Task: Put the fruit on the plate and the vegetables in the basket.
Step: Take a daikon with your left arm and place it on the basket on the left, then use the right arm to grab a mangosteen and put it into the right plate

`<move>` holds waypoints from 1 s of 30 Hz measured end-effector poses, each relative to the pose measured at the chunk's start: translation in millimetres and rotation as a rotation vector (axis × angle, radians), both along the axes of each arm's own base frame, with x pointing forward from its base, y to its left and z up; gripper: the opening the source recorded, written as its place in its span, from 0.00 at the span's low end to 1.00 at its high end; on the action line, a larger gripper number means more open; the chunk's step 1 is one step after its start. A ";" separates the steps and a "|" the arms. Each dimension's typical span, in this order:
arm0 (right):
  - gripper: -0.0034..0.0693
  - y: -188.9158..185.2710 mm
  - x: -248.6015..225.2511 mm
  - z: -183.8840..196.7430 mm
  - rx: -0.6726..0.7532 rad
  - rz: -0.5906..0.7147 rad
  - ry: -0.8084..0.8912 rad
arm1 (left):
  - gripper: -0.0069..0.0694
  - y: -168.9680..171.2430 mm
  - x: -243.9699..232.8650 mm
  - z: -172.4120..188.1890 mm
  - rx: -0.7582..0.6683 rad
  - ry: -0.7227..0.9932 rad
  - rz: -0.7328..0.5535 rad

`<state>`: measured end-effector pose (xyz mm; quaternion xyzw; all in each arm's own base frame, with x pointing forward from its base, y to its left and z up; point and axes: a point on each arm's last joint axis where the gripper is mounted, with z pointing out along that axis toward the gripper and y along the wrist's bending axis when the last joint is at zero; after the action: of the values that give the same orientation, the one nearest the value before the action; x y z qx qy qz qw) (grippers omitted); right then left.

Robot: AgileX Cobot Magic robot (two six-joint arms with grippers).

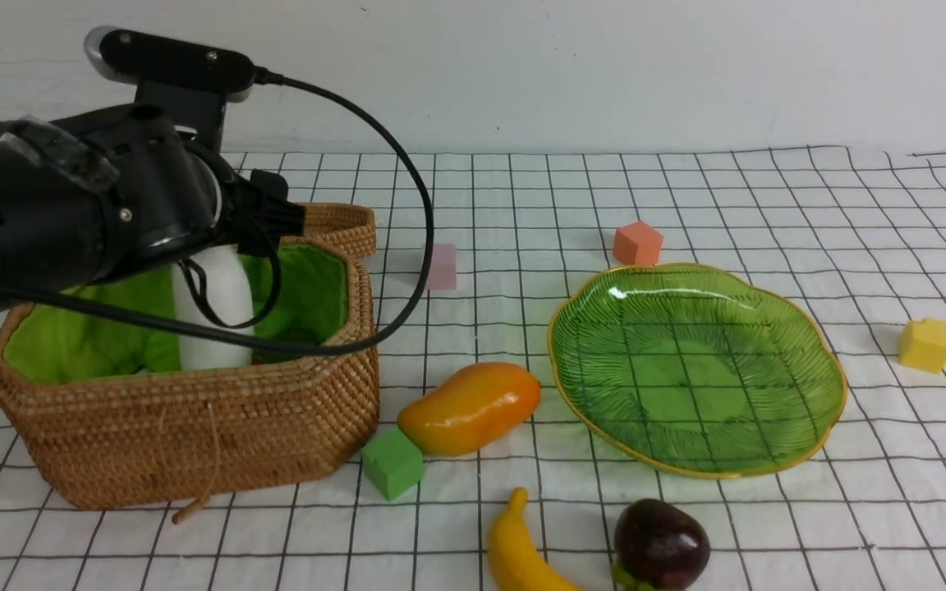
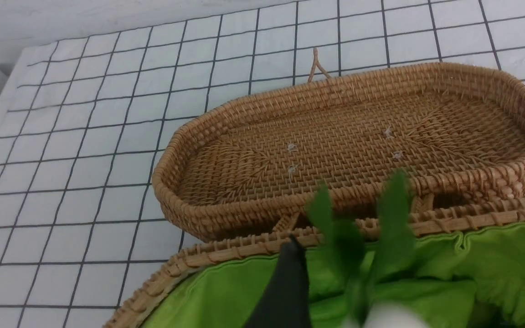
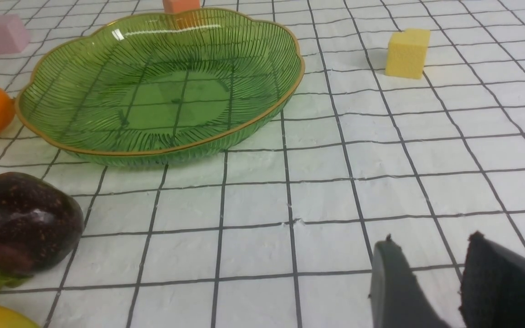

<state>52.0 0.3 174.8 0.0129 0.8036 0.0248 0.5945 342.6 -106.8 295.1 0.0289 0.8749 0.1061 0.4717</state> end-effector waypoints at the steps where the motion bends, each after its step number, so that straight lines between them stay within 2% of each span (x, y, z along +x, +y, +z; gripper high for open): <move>1: 0.38 0.0 0.0 0.0 0.000 0.000 0.000 | 0.97 -0.1 -0.2 -0.3 -0.006 0.003 0.002; 6: 0.38 0.0 0.0 0.0 -0.001 0.000 0.000 | 0.91 -0.5 -5.2 -0.2 -0.078 0.041 0.030; 11: 0.38 0.0 0.0 0.0 -0.001 0.000 0.000 | 0.73 -0.6 -19.8 6.9 -0.085 0.134 -0.026; 12: 0.38 0.0 0.0 0.0 -0.001 0.000 0.000 | 0.64 -2.4 -26.3 8.5 -0.076 0.186 -0.081; 13: 0.38 0.0 0.0 0.0 -0.001 0.000 0.000 | 0.60 -3.1 -29.5 10.4 -0.075 0.202 -0.106; 14: 0.38 0.0 0.0 0.0 -0.001 0.000 0.000 | 0.49 -6.0 -35.5 11.8 -0.072 0.246 -0.172; 16: 0.38 0.0 0.0 0.0 -0.002 0.001 0.000 | 0.37 -9.2 -43.6 16.3 -0.074 0.280 -0.256; 17: 0.38 0.0 0.0 0.0 -0.002 0.001 0.000 | 0.31 -11.0 -47.4 18.8 -0.077 0.292 -0.297; 18: 0.38 0.0 0.0 0.0 -0.002 0.001 0.000 | 0.20 -13.4 -54.3 24.7 -0.090 0.298 -0.361; 20: 0.38 0.0 0.1 0.3 -0.002 0.001 -0.004 | 0.09 -14.6 -62.5 33.9 -0.108 0.287 -0.415; 22: 0.38 0.5 0.9 1.3 0.016 0.001 -0.027 | 0.07 -13.0 -71.7 48.8 -0.132 0.256 -0.439; 26: 0.38 2.8 3.8 13.5 0.155 -0.001 -0.177 | 0.07 -2.7 -93.4 82.5 -0.147 0.174 -0.442; 28: 0.38 3.0 4.3 27.4 0.256 0.000 -0.324 | 0.07 13.4 -119.9 108.2 -0.142 0.104 -0.412; 30: 0.38 2.7 3.6 35.2 0.294 0.005 -0.409 | 0.07 26.2 -138.5 120.0 -0.139 0.076 -0.367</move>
<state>55.6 3.0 210.1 0.0919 0.6543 0.1449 0.7365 204.1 -80.6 415.1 0.1595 0.8773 -0.0436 0.4506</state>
